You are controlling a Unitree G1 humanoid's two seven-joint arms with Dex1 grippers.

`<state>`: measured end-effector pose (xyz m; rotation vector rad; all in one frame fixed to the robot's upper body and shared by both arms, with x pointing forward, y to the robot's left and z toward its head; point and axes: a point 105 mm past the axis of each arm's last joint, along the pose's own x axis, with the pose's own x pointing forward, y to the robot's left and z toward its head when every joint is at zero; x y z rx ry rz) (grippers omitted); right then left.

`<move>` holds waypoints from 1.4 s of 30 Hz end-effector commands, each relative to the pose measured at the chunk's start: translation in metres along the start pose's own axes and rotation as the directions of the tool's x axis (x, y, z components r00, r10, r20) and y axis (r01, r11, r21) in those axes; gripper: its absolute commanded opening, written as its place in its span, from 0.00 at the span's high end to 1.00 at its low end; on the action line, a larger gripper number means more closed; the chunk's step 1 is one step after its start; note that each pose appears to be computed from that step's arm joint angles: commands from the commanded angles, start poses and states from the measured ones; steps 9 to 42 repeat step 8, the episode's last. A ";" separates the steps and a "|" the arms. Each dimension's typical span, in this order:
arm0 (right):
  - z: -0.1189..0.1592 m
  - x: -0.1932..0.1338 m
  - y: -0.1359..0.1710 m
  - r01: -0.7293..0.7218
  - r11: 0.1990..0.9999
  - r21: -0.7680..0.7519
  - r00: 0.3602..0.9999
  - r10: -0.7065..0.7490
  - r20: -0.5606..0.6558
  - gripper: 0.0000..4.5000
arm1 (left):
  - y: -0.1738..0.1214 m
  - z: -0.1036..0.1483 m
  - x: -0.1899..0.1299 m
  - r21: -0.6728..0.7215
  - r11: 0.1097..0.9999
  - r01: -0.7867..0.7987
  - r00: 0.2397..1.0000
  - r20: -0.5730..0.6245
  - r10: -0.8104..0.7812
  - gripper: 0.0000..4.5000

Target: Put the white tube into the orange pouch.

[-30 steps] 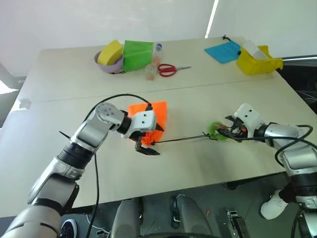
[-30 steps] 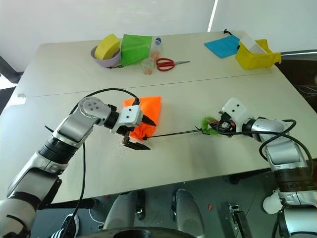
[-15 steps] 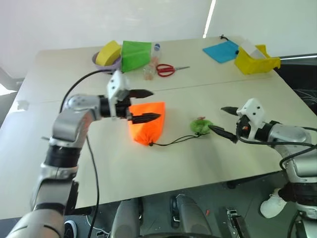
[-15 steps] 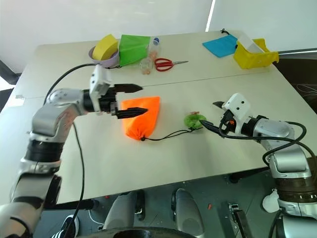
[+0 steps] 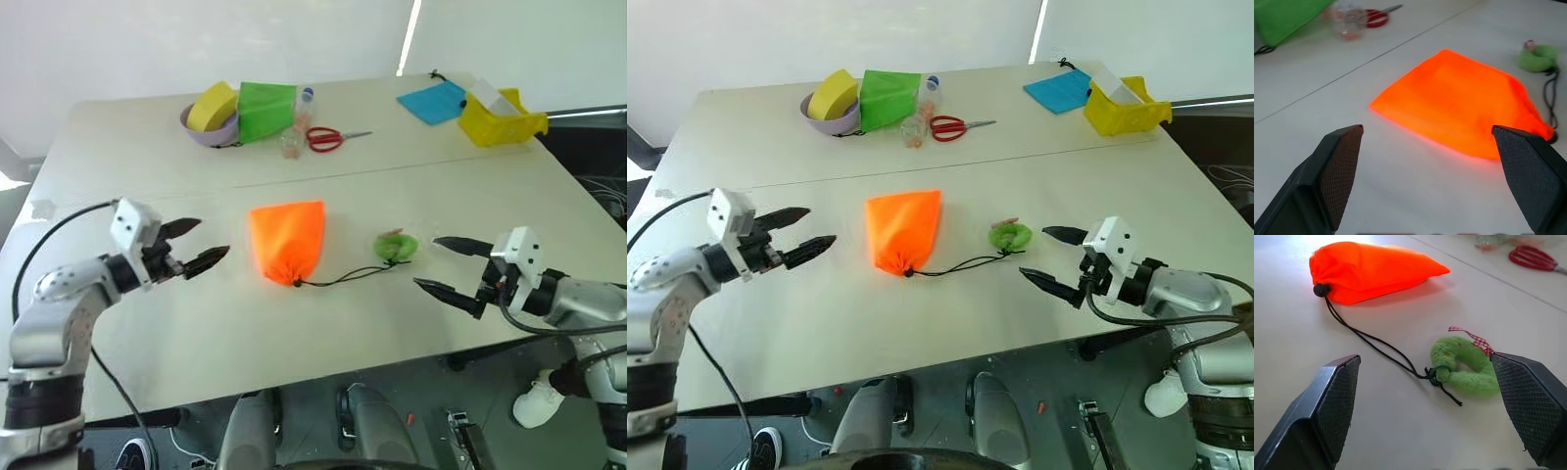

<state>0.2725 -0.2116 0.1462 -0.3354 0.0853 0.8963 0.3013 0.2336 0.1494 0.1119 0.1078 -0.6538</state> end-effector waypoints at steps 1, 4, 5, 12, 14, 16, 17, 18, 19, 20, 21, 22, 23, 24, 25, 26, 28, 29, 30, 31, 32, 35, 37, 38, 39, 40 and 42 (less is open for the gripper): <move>-0.003 -0.001 0.004 -0.035 0.999 -0.039 0.999 0.034 -0.014 0.02 | 0.009 0.001 -0.012 0.006 0.996 -0.084 0.995 0.047 0.083 0.00; -0.014 0.002 0.009 -0.062 0.997 -0.048 0.997 0.060 -0.049 0.02 | 0.013 -0.004 -0.016 -0.013 0.990 -0.137 0.989 0.060 0.138 0.00; -0.015 0.004 0.009 -0.064 0.997 -0.047 0.997 0.061 -0.049 0.02 | 0.016 -0.006 -0.018 -0.011 0.987 -0.160 0.985 0.062 0.160 0.00; -0.020 0.007 0.011 -0.086 0.994 -0.060 0.994 0.082 -0.066 0.02 | 0.026 -0.011 -0.025 0.000 0.975 -0.223 0.971 0.083 0.222 0.00; -0.020 0.007 0.011 -0.086 0.994 -0.060 0.994 0.082 -0.066 0.02 | 0.026 -0.011 -0.025 0.000 0.975 -0.223 0.971 0.083 0.222 0.00; -0.020 0.007 0.011 -0.086 0.994 -0.060 0.994 0.082 -0.066 0.02 | 0.026 -0.011 -0.025 0.000 0.975 -0.223 0.971 0.083 0.222 0.00; -0.020 0.007 0.011 -0.086 0.994 -0.060 0.994 0.082 -0.066 0.02 | 0.026 -0.011 -0.025 0.000 0.975 -0.223 0.971 0.083 0.222 0.00; -0.020 0.007 0.011 -0.086 0.994 -0.060 0.994 0.082 -0.066 0.02 | 0.026 -0.011 -0.025 0.000 0.975 -0.223 0.971 0.083 0.222 0.00; -0.020 0.007 0.011 -0.086 0.994 -0.060 0.994 0.082 -0.066 0.02 | 0.026 -0.011 -0.025 0.000 0.975 -0.223 0.971 0.083 0.222 0.00; -0.020 0.007 0.011 -0.086 0.994 -0.060 0.994 0.082 -0.066 0.02 | 0.026 -0.011 -0.025 0.000 0.975 -0.223 0.971 0.083 0.222 0.00; -0.020 0.007 0.011 -0.086 0.994 -0.060 0.994 0.082 -0.066 0.02 | 0.026 -0.011 -0.025 0.000 0.975 -0.223 0.971 0.083 0.222 0.00; -0.020 0.007 0.011 -0.086 0.994 -0.060 0.994 0.082 -0.066 0.02 | 0.026 -0.011 -0.025 0.000 0.975 -0.223 0.971 0.083 0.222 0.00; -0.020 0.007 0.011 -0.086 0.994 -0.060 0.994 0.082 -0.066 0.02 | 0.026 -0.011 -0.025 0.000 0.975 -0.223 0.971 0.083 0.222 0.00; -0.020 0.007 0.011 -0.086 0.994 -0.060 0.994 0.082 -0.066 0.02 | 0.026 -0.011 -0.025 0.000 0.975 -0.223 0.971 0.083 0.222 0.00; -0.020 0.007 0.011 -0.086 0.994 -0.060 0.994 0.082 -0.066 0.02 | 0.026 -0.011 -0.025 0.000 0.975 -0.223 0.971 0.083 0.222 0.00; -0.020 0.007 0.011 -0.086 0.994 -0.060 0.994 0.082 -0.066 0.02 | 0.026 -0.011 -0.025 0.000 0.975 -0.223 0.971 0.083 0.222 0.00; -0.020 0.007 0.011 -0.086 0.994 -0.060 0.994 0.082 -0.066 0.02 | 0.026 -0.011 -0.025 0.000 0.975 -0.223 0.971 0.083 0.222 0.00; -0.020 0.007 0.011 -0.086 0.994 -0.060 0.994 0.082 -0.066 0.02 | 0.026 -0.011 -0.025 0.000 0.975 -0.223 0.971 0.083 0.222 0.00; -0.020 0.007 0.011 -0.086 0.994 -0.060 0.994 0.082 -0.066 0.02 | 0.026 -0.011 -0.025 0.000 0.975 -0.223 0.971 0.083 0.222 0.00; -0.020 0.007 0.011 -0.086 0.994 -0.060 0.994 0.082 -0.066 0.02 | 0.026 -0.011 -0.025 0.000 0.975 -0.223 0.971 0.083 0.222 0.00; -0.020 0.007 0.011 -0.086 0.994 -0.060 0.994 0.082 -0.066 0.02 | 0.026 -0.011 -0.025 0.000 0.975 -0.223 0.971 0.083 0.222 0.00; -0.020 0.007 0.011 -0.086 0.994 -0.060 0.994 0.082 -0.066 0.02 | 0.026 -0.011 -0.025 0.000 0.975 -0.223 0.971 0.083 0.222 0.00; -0.020 0.007 0.011 -0.086 0.994 -0.060 0.994 0.082 -0.066 0.02 | 0.026 -0.011 -0.025 0.000 0.975 -0.223 0.971 0.083 0.222 0.00; -0.020 0.007 0.011 -0.086 0.994 -0.060 0.994 0.082 -0.066 0.02 | 0.026 -0.011 -0.025 0.000 0.975 -0.223 0.971 0.083 0.222 0.00; -0.020 0.007 0.011 -0.086 0.994 -0.060 0.994 0.082 -0.066 0.02 | 0.026 -0.011 -0.025 0.000 0.975 -0.223 0.971 0.083 0.222 0.00; -0.020 0.007 0.011 -0.086 0.994 -0.060 0.994 0.082 -0.066 0.02 | 0.026 -0.011 -0.025 0.000 0.975 -0.223 0.971 0.083 0.222 0.00; -0.020 0.007 0.011 -0.086 0.994 -0.060 0.994 0.082 -0.066 0.02 | 0.026 -0.011 -0.025 0.000 0.975 -0.223 0.971 0.083 0.222 0.00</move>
